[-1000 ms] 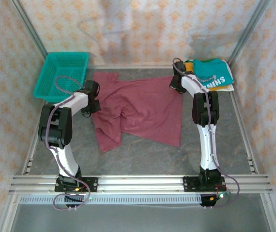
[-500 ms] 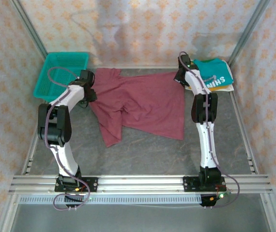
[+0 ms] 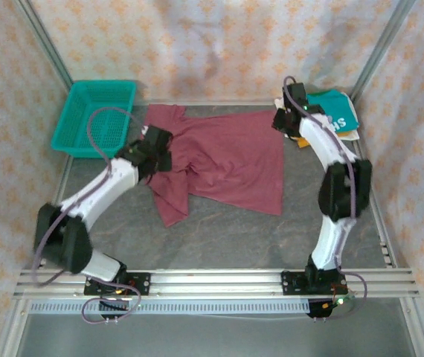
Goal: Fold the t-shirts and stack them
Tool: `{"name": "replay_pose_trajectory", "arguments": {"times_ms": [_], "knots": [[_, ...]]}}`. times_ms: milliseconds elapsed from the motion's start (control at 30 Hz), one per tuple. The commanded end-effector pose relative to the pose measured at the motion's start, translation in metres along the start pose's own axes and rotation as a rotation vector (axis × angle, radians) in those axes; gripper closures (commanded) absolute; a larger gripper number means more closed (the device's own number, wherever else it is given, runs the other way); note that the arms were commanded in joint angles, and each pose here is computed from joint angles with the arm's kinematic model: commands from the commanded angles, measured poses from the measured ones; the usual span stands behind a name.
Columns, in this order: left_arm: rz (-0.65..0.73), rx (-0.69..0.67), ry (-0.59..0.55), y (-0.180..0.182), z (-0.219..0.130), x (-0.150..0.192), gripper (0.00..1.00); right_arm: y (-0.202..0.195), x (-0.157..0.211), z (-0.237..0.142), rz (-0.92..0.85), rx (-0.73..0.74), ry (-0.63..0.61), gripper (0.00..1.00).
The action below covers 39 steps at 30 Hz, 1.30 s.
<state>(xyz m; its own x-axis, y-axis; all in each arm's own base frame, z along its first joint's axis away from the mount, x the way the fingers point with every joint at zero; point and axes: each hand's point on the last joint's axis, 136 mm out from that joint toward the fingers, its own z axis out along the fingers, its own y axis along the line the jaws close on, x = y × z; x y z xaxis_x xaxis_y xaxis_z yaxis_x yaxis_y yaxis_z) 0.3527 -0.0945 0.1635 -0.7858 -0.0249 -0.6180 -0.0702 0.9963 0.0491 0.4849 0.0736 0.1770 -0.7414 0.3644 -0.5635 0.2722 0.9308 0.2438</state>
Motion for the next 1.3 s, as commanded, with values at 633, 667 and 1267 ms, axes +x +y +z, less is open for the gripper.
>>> {"name": "replay_pose_trajectory", "arguments": {"times_ms": [633,667,1267], "knots": [[0.393,0.039,0.361,-0.052,-0.001,0.208,0.43,-0.001,0.128,-0.060,-0.177,-0.390,-0.310,0.40],[0.388,0.016,0.368,-0.049,0.003,0.209,0.44,0.002,0.128,-0.061,-0.175,-0.405,-0.315,0.40],[0.300,-0.123,0.263,-0.025,0.011,0.166,0.73,-0.011,0.128,-0.089,-0.166,-0.413,-0.395,0.39]]}}
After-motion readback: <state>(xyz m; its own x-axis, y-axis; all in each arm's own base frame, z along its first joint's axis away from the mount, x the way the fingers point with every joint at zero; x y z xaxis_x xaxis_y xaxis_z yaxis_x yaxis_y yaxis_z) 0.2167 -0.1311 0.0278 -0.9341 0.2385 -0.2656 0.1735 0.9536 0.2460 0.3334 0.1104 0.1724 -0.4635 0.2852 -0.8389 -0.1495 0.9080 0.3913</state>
